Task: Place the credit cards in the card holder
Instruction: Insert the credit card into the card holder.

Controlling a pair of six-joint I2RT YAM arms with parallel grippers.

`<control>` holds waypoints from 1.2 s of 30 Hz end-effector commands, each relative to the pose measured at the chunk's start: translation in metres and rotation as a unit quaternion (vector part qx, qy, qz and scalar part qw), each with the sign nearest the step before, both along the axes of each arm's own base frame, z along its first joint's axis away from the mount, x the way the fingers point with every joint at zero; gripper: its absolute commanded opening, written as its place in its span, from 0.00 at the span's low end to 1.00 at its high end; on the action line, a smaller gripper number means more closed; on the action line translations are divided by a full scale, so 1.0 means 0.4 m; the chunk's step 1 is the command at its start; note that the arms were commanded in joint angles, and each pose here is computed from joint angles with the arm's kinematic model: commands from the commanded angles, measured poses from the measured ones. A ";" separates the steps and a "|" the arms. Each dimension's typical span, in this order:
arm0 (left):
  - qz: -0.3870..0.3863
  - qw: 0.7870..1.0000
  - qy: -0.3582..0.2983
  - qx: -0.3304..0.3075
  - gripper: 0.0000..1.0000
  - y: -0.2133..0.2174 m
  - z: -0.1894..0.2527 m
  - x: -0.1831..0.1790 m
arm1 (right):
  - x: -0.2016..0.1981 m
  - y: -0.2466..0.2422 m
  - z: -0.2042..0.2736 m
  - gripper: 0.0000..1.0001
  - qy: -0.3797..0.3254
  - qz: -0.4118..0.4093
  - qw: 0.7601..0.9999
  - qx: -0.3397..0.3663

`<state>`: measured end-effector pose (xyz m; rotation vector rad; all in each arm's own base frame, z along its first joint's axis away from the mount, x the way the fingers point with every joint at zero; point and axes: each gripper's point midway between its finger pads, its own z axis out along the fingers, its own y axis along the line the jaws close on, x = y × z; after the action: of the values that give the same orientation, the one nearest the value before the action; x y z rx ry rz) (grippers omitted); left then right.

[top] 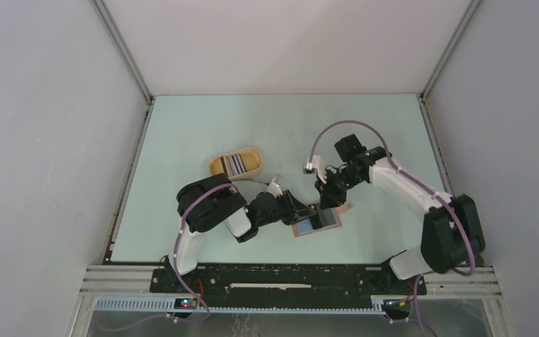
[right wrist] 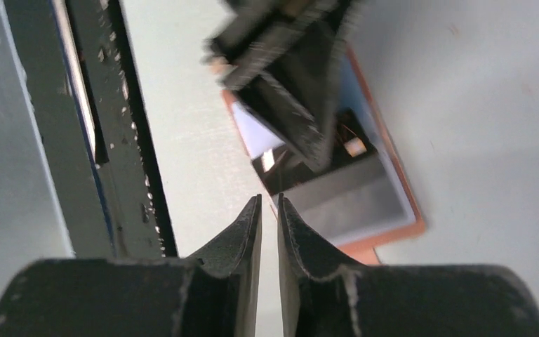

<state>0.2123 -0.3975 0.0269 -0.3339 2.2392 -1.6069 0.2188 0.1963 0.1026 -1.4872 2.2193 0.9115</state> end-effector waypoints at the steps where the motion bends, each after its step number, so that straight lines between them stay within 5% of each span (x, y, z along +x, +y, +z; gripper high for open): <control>1: -0.014 1.000 -0.003 0.018 0.31 0.001 -0.029 -0.004 | -0.079 0.075 0.045 0.22 -0.157 0.165 0.970 0.085; 6: -0.017 1.000 -0.004 0.017 0.33 -0.001 -0.029 -0.003 | -0.113 0.118 -0.007 0.24 -0.299 0.283 0.909 0.067; 12: -0.018 1.000 -0.007 0.019 0.34 0.001 -0.032 0.000 | -0.088 0.167 -0.064 0.19 -0.363 0.302 0.882 0.005; 36: -0.019 1.000 -0.009 0.019 0.37 0.001 -0.034 0.003 | -0.046 0.128 -0.185 0.14 -0.373 0.321 0.864 -0.111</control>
<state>0.2126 -0.3985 0.0304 -0.3097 2.2278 -1.6426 0.1894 0.2470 0.0263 -2.2564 1.3311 0.2108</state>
